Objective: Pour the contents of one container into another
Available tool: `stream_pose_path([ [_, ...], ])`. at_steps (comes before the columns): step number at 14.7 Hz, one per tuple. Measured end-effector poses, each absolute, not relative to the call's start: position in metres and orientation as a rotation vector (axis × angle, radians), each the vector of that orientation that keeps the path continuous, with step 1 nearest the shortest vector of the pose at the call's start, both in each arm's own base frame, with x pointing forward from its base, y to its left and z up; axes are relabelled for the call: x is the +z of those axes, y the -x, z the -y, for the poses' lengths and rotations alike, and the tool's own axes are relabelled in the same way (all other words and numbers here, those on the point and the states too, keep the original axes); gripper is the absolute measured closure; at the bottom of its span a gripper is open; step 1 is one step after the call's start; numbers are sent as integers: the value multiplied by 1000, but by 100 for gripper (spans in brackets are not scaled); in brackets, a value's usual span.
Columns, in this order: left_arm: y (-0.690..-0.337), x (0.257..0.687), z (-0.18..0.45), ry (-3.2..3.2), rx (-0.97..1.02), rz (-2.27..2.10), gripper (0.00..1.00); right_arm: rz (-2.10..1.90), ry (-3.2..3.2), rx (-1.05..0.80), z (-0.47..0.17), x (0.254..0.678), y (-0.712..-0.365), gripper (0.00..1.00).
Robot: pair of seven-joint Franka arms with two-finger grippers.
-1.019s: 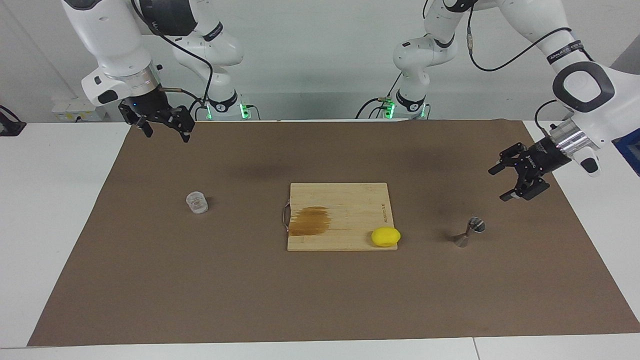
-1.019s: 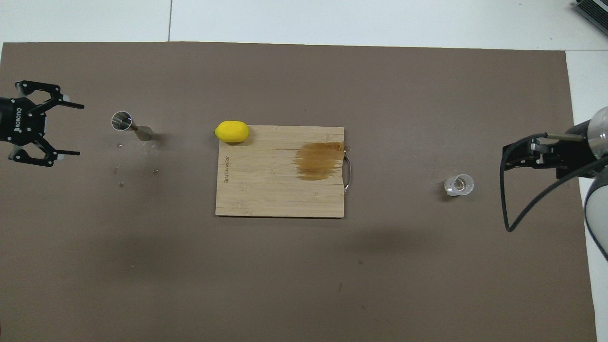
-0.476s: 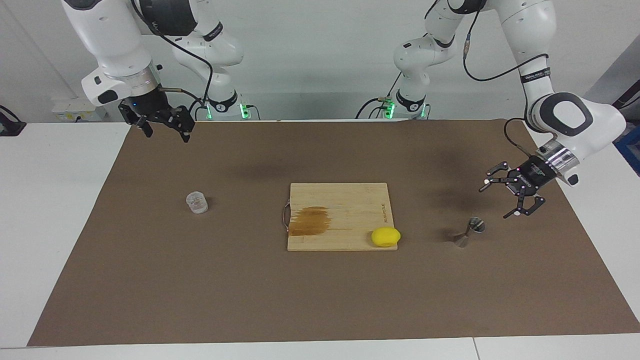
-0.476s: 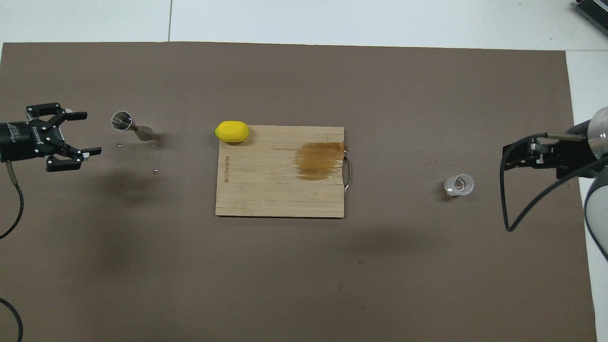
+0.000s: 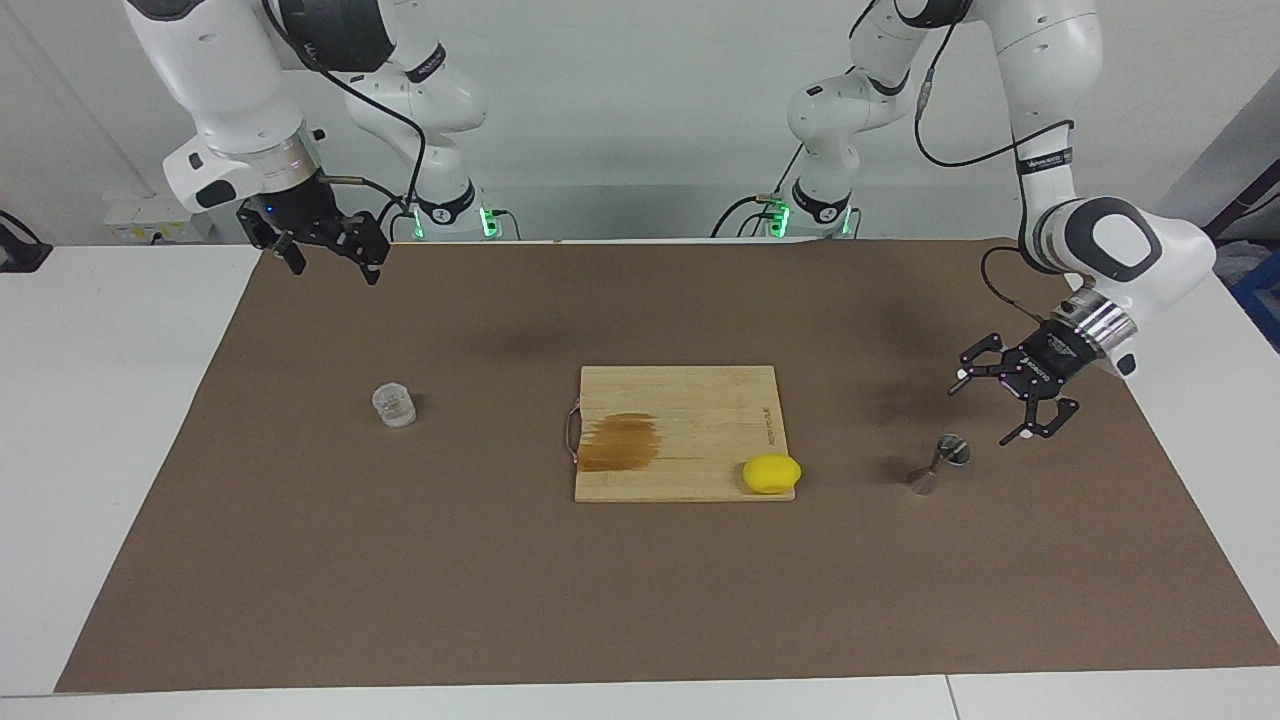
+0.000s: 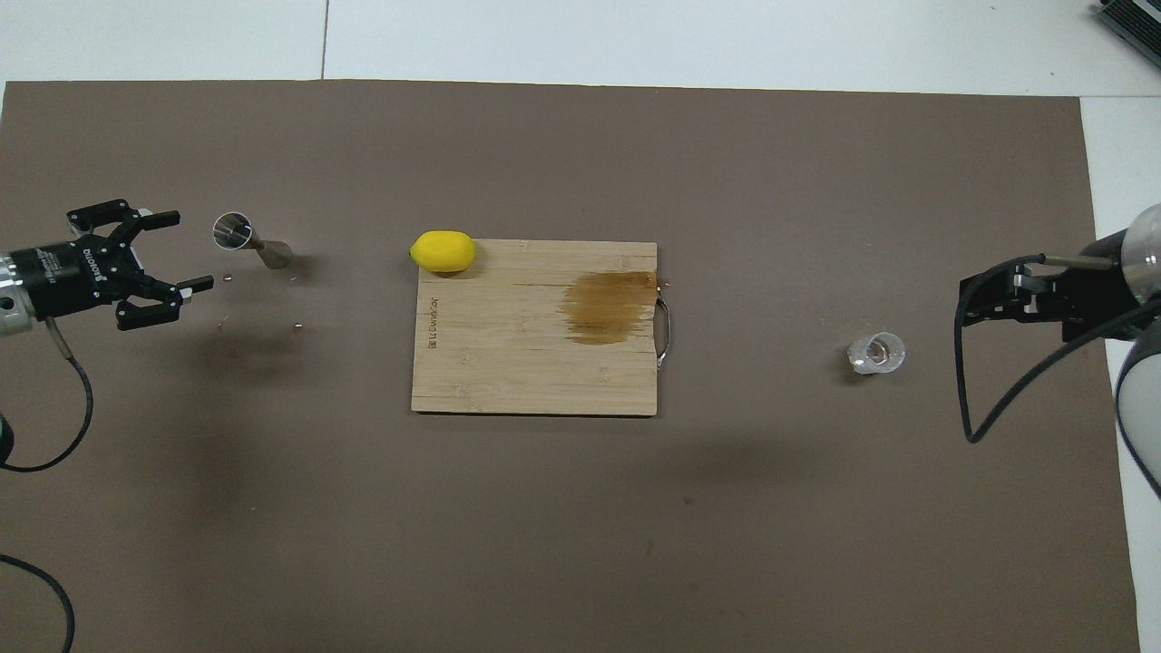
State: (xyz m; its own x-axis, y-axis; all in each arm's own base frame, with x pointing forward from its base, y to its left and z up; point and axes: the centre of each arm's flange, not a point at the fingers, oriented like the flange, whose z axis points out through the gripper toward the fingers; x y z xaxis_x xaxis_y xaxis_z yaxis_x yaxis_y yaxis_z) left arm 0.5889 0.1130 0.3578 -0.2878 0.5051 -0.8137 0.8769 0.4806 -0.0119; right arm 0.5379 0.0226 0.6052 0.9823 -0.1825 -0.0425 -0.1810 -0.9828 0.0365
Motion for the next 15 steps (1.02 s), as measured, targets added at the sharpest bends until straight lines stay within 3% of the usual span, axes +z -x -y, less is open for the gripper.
stream_pose_path([
  [15,-583,317,-92,-1060,-604,-1887,1,281,-3095,-76,-23,605,-538,0],
])
